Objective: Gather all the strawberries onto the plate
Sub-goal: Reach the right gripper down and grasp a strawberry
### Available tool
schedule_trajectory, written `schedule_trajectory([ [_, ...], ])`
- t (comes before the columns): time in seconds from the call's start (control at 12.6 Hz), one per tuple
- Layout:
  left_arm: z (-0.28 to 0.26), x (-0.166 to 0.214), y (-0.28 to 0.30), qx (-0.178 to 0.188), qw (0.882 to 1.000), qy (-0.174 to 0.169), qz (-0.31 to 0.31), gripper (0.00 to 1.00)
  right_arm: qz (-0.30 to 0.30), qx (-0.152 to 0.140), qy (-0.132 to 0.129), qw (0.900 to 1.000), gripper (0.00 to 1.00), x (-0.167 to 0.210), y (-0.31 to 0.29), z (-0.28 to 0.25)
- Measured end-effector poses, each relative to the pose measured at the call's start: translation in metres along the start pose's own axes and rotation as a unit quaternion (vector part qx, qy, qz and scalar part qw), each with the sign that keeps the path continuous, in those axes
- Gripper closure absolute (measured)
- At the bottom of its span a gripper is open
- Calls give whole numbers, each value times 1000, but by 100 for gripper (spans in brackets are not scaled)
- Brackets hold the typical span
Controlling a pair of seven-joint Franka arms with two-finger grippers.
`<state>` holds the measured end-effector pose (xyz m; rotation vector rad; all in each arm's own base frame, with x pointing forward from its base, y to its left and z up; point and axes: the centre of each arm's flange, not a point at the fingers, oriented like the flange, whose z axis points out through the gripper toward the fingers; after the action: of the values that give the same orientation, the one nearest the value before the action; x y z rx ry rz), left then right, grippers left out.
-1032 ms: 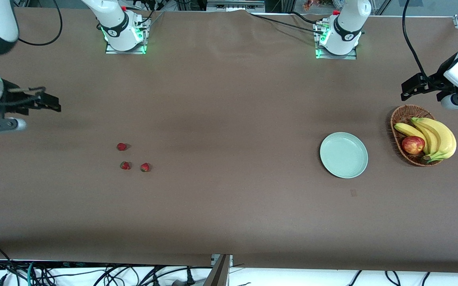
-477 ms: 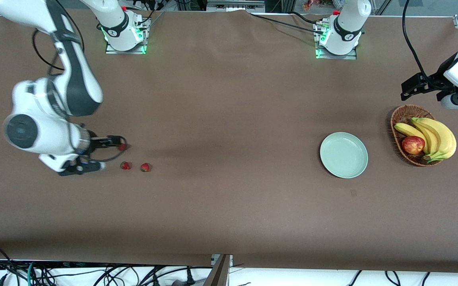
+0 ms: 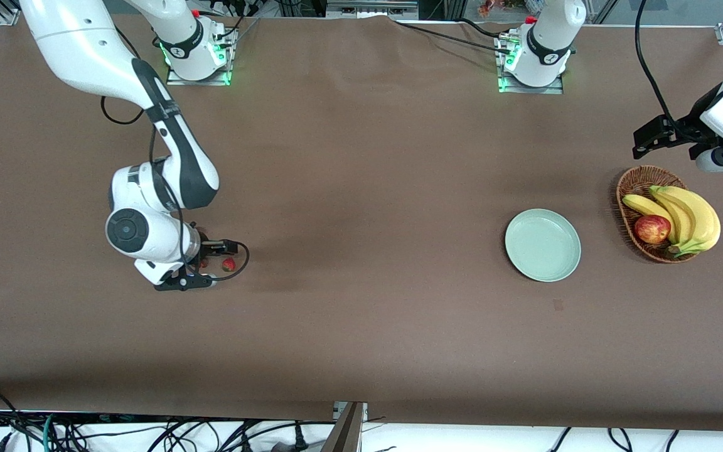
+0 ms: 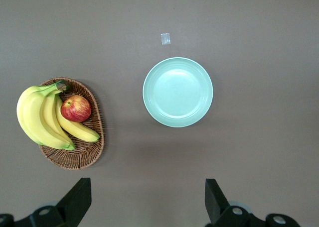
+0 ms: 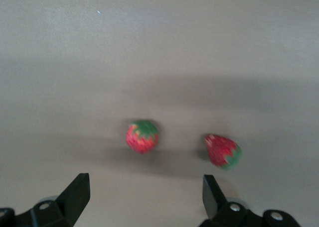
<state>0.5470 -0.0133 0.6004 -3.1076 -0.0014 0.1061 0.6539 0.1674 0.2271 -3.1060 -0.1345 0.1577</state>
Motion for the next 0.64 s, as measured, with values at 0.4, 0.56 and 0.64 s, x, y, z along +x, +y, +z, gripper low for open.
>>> schedule_trajectory([
  [0.4, 0, 0, 0, 0, 1000, 0, 0, 0, 1, 6, 27, 1000, 0, 5, -6, 36],
  [0.56, 0, 0, 0, 0, 1000, 0, 0, 0, 2, 7, 31, 999, 0, 6, -6, 38],
  [0.64, 0, 0, 0, 0, 1000, 0, 0, 0, 2, 7, 32, 999, 2, 6, -6, 40],
])
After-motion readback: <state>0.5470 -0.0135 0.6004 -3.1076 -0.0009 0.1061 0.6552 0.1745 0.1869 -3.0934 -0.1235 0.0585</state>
